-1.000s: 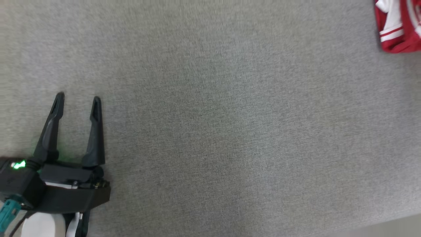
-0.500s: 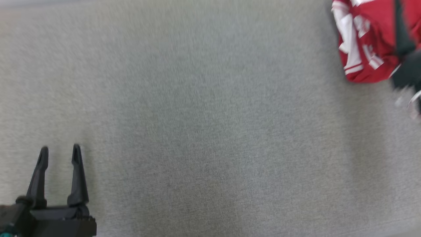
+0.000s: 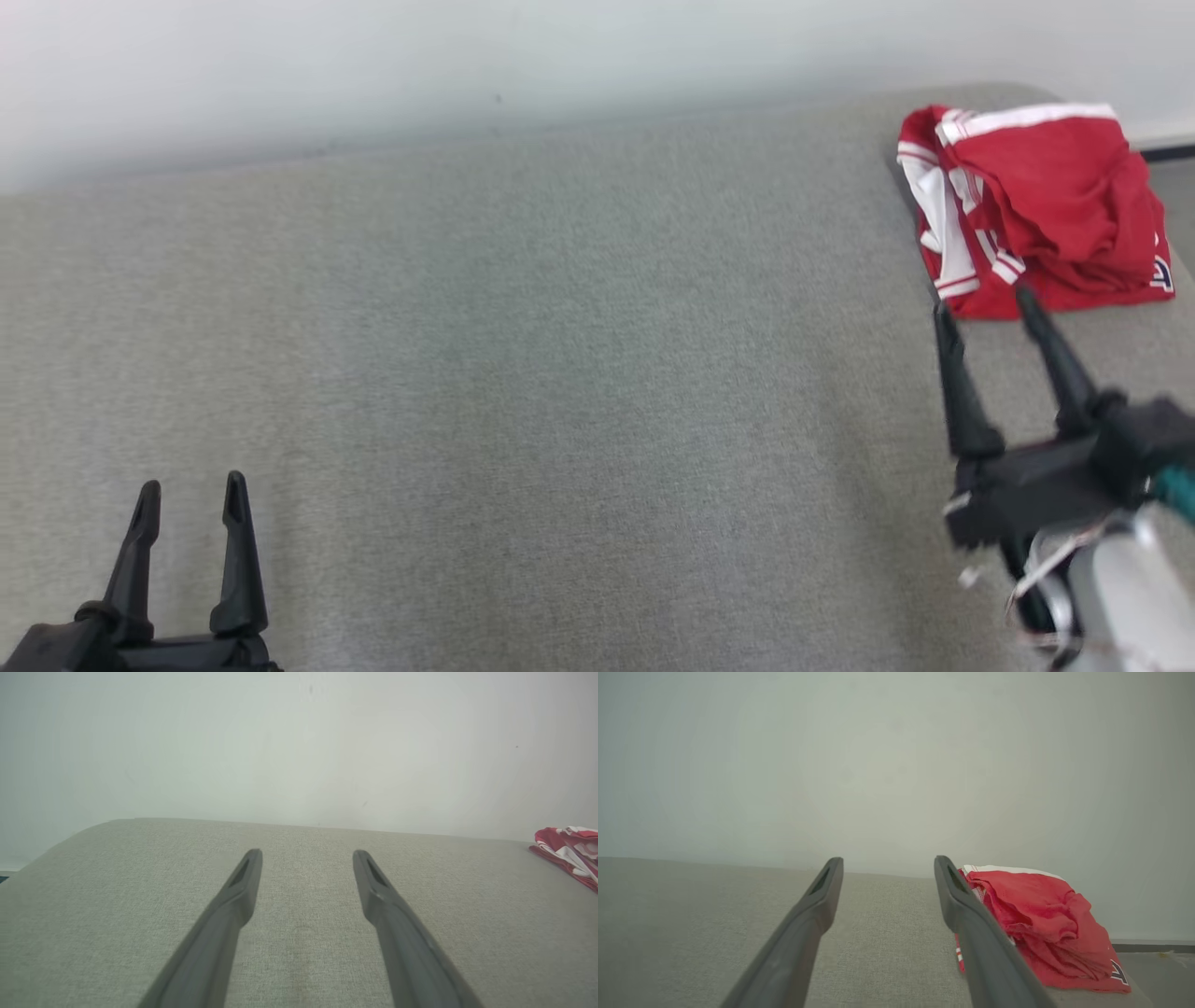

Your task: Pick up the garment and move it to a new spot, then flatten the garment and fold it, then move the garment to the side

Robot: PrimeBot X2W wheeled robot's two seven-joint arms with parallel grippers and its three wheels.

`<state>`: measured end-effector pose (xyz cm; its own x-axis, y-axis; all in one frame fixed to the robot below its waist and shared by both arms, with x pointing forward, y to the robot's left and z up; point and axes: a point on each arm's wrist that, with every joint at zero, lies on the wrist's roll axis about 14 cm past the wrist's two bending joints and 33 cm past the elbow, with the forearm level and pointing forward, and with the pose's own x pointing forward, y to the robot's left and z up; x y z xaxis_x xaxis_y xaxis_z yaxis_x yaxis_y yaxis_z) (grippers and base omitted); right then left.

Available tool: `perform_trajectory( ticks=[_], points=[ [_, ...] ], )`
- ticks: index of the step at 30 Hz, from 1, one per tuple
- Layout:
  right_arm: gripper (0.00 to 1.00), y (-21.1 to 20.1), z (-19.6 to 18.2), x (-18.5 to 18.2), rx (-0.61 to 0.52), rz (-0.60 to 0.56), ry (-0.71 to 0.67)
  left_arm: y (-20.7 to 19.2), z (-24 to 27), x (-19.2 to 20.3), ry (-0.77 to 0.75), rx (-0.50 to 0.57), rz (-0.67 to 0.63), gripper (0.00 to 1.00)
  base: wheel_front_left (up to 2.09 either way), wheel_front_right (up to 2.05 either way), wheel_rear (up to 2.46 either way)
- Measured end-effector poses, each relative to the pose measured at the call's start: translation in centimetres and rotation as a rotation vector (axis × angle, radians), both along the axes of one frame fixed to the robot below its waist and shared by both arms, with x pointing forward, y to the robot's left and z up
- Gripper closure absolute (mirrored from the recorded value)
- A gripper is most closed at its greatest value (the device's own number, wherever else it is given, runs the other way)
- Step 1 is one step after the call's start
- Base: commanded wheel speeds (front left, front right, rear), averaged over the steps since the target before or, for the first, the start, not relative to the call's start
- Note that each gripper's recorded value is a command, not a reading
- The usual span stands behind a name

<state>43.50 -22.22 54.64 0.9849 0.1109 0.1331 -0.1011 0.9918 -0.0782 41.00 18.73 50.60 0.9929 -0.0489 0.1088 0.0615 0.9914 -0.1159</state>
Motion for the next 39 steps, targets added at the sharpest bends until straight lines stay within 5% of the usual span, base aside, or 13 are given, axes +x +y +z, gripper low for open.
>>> perform_trajectory(
  ticks=[14,39],
  points=[
    [0.00,4.1,-1.4,-5.6,0.147,0.018,0.013,1.0,1.1,-2.9,-0.018,0.002,0.033,0.00,0.00,0.00,0.00],
    [0.00,7.7,-3.8,-6.3,0.187,0.080,0.072,3.1,0.8,-5.6,-0.002,0.010,0.094,0.00,0.00,0.00,0.00]
  ],
)
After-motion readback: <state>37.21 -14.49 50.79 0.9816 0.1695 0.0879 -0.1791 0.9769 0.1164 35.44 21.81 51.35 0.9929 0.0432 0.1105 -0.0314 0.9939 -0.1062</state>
